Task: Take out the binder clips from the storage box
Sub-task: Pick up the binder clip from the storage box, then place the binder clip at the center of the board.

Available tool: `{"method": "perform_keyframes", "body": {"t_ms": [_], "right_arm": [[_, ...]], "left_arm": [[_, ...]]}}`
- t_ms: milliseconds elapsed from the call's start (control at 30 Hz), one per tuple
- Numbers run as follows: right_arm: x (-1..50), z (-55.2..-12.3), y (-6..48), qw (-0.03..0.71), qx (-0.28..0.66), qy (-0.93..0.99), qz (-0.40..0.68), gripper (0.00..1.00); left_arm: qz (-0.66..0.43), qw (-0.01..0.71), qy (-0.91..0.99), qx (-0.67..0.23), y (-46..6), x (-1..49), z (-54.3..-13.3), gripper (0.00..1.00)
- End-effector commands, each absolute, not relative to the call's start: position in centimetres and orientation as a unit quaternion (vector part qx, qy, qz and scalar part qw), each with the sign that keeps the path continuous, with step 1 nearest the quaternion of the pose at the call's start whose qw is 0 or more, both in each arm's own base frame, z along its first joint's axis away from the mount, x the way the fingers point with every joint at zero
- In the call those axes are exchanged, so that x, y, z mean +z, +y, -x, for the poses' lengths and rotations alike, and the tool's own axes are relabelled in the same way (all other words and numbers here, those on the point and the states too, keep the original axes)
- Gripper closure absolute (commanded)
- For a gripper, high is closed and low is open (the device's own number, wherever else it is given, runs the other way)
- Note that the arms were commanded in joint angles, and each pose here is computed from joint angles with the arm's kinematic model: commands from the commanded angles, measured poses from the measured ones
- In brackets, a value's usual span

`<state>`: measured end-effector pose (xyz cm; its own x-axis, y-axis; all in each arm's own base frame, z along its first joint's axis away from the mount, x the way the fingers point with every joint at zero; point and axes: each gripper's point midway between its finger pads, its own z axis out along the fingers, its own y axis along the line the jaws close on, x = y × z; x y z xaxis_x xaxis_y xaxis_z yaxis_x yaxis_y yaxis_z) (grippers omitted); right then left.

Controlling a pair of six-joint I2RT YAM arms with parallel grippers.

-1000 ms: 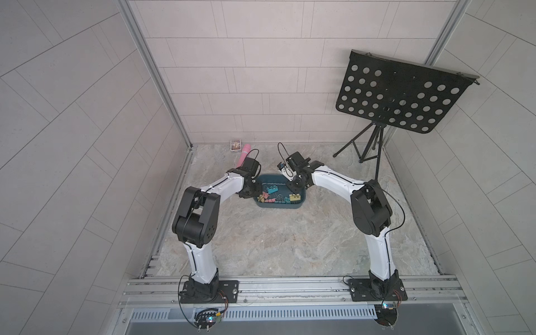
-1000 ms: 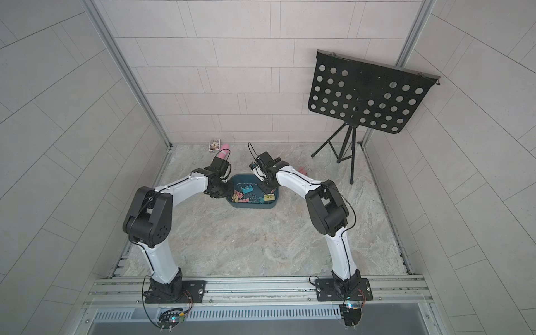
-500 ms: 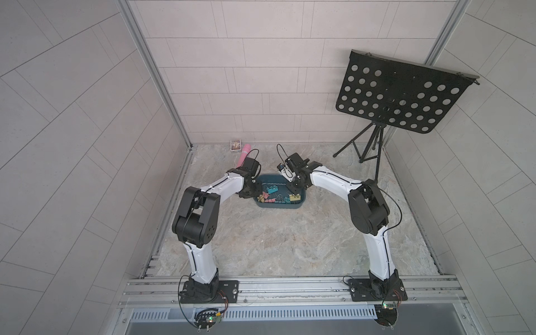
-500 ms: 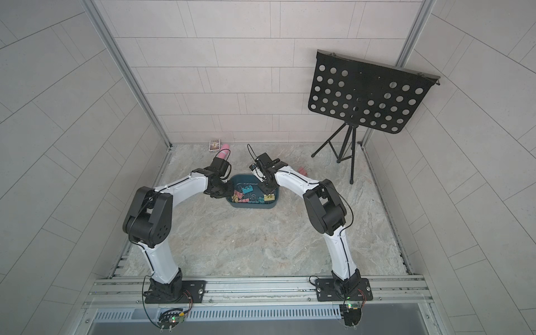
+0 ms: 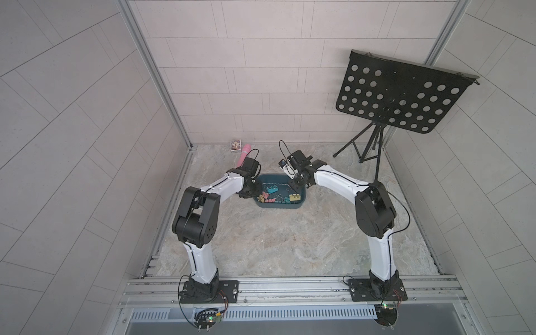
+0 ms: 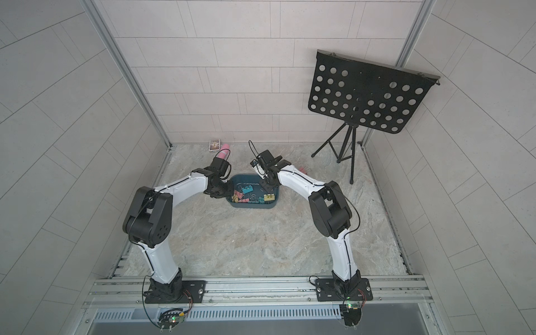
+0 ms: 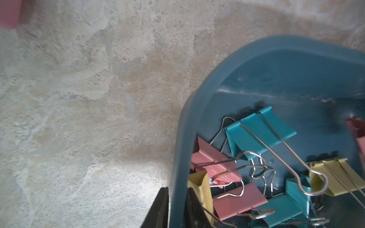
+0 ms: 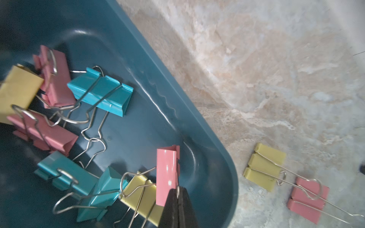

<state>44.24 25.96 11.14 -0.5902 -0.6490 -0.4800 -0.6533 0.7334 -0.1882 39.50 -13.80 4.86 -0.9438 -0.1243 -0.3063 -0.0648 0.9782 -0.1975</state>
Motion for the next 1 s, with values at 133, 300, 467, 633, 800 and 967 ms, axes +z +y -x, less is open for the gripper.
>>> {"method": "perform_keyframes", "body": {"t_ms": [133, 300, 467, 633, 800, 967], "right_arm": [[18.8, -44.8, 23.0, 0.353, -0.021, 0.878, 0.323, 0.99], [20.0, -45.4, 19.0, 0.363, -0.065, 0.883, 0.292, 0.99], [19.4, -46.0, 14.2, 0.35, -0.114, 0.895, 0.252, 1.0], [17.8, -45.8, 10.1, 0.323, -0.165, 0.904, 0.226, 1.0], [15.6, -45.7, 7.6, 0.304, -0.184, 0.911, 0.208, 1.0], [14.1, -46.2, 6.1, 0.289, -0.202, 0.915, 0.194, 1.0]], "left_arm": [[0.049, 0.169, 0.98, -0.095, -13.4, 5.8, -39.6, 0.76], [0.048, 0.173, 0.979, -0.1, -13.6, 6.2, -39.7, 0.76], [0.046, 0.176, 0.978, -0.098, -13.5, 6.4, -39.7, 0.76], [0.046, 0.174, 0.979, -0.098, -13.4, 6.3, -39.7, 0.76], [0.048, 0.175, 0.978, -0.1, -13.5, 6.1, -39.7, 0.76], [0.047, 0.175, 0.978, -0.104, -13.6, 6.3, -39.7, 0.76]]}}
